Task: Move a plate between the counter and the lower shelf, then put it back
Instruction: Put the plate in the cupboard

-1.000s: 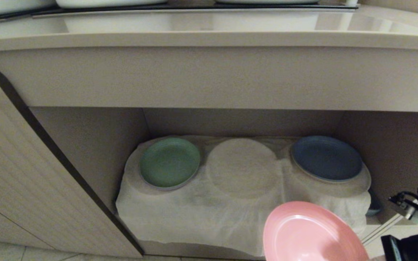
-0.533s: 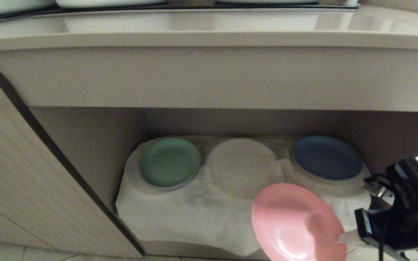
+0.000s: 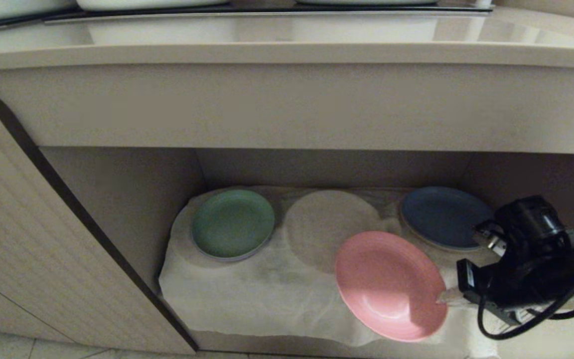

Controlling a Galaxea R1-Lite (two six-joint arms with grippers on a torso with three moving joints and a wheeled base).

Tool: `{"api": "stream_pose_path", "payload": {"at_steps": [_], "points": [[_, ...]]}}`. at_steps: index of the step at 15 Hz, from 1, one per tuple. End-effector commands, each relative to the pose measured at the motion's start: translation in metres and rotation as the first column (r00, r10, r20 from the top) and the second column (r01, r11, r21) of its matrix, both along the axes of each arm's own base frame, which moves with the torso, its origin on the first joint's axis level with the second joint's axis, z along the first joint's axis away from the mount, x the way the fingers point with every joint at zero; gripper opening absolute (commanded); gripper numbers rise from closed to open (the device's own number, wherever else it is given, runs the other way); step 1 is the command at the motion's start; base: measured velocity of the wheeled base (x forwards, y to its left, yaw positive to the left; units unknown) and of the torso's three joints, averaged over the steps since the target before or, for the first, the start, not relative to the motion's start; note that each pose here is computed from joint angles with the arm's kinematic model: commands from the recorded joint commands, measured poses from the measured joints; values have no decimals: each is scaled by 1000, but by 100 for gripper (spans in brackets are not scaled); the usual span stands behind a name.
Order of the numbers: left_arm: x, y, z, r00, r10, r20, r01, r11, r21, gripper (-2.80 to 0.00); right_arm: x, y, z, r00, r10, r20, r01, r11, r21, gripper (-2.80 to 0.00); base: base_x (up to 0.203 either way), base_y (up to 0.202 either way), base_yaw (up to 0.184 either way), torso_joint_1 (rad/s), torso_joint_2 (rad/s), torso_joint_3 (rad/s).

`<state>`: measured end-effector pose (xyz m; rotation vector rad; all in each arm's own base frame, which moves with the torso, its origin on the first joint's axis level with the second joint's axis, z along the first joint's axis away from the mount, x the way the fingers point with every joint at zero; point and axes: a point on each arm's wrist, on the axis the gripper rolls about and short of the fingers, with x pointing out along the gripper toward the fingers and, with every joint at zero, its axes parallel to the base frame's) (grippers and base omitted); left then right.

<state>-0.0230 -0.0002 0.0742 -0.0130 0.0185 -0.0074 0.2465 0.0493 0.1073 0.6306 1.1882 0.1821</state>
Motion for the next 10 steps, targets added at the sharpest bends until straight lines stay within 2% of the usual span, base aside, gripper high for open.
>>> {"api": "stream_pose_path", "payload": {"at_steps": [1,5,10], "points": [[0,0,0,1000,0,0,0,1000,-1,-280,9,4,-4,1000,6,-11,-6,1000,2,-280,0,0,0,0,0,0],[0,0,0,1000,0,0,0,1000,-1,-280,24,13,2,999,26,22,-26,1000,10,-280,0,0,0,0,0,0],[0,0,0,1000,0,0,0,1000,-1,-280,46,22,10,999,-5,46,3,999,42,-280,0,0,0,0,0,0]]}}
